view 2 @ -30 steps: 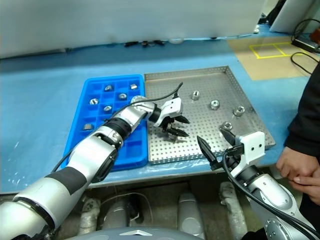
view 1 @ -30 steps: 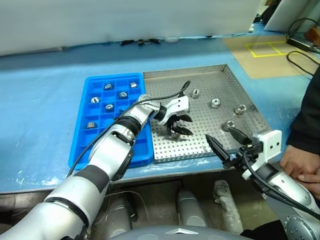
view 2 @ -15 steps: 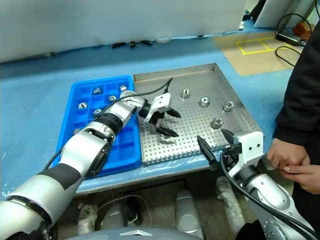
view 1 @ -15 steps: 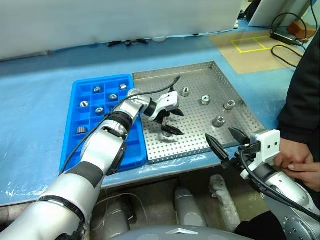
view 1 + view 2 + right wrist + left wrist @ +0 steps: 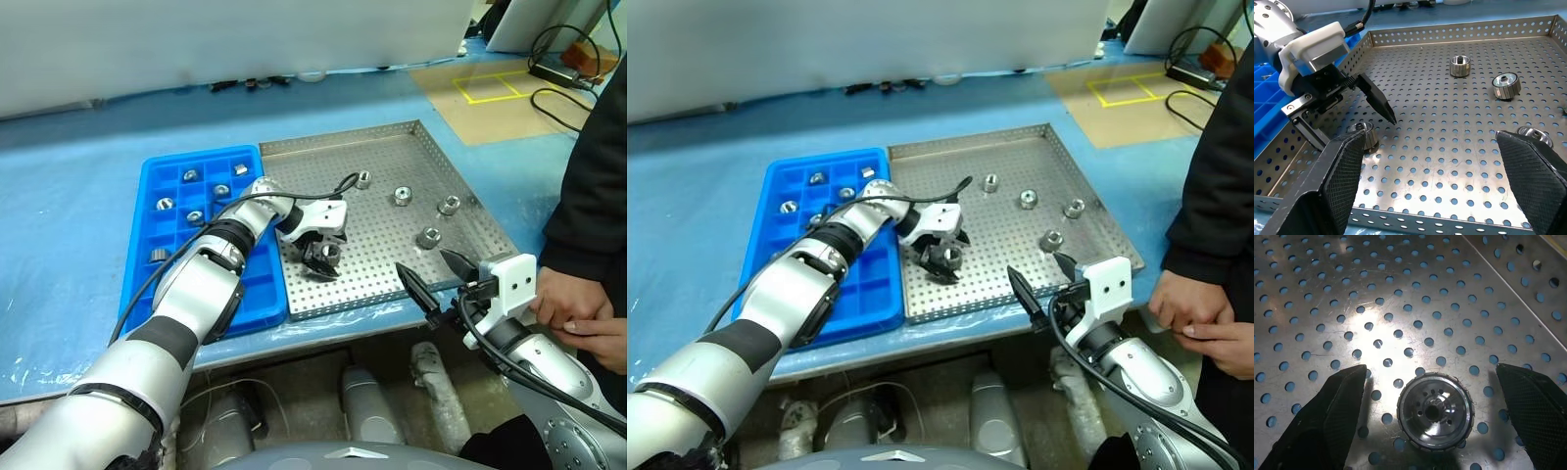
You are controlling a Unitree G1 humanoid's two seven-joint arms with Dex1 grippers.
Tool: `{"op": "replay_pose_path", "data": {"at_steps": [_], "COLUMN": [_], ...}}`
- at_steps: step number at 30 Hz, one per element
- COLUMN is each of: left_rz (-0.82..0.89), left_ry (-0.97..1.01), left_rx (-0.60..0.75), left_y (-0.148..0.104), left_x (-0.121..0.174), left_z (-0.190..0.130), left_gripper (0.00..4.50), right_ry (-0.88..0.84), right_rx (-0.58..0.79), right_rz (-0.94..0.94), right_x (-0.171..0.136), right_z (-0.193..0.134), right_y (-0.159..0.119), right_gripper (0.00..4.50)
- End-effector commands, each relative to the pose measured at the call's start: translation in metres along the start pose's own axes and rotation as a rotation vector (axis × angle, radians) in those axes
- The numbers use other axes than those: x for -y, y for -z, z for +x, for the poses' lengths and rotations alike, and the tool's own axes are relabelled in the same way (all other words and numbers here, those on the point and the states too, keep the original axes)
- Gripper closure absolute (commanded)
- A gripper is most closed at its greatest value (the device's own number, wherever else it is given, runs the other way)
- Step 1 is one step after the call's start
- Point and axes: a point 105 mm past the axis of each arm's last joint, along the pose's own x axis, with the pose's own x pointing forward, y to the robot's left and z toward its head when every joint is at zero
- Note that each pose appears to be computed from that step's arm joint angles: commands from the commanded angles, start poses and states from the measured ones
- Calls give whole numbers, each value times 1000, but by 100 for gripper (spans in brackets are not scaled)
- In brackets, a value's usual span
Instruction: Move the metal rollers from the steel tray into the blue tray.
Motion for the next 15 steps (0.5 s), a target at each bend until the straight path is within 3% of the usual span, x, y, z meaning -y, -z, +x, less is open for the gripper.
{"op": "replay_pose_path", "data": {"at_steps": [1,7,12,15], "left_rz": [-5,-48,-36,-29], "left_ry": [-25,-20,-47,-39], "left_rx": [-14,-25,-66,-95], "left_y": [-1,4,10,15], "left_x": [-4,0,-2,0], "left_z": [1,12,11,8], "left_gripper": [3,3,156,156], "right_ry": [-7,-6,-2,-3], "right_rx": [35,27,17,15], "right_rz": [-18,-19,-18,-19], "right_x": [-5,-5,-4,-3], "right_z": [-1,0,-2,-1], "right_y": [-8,-4,0,2], "right_gripper": [0,0,0,0]}}
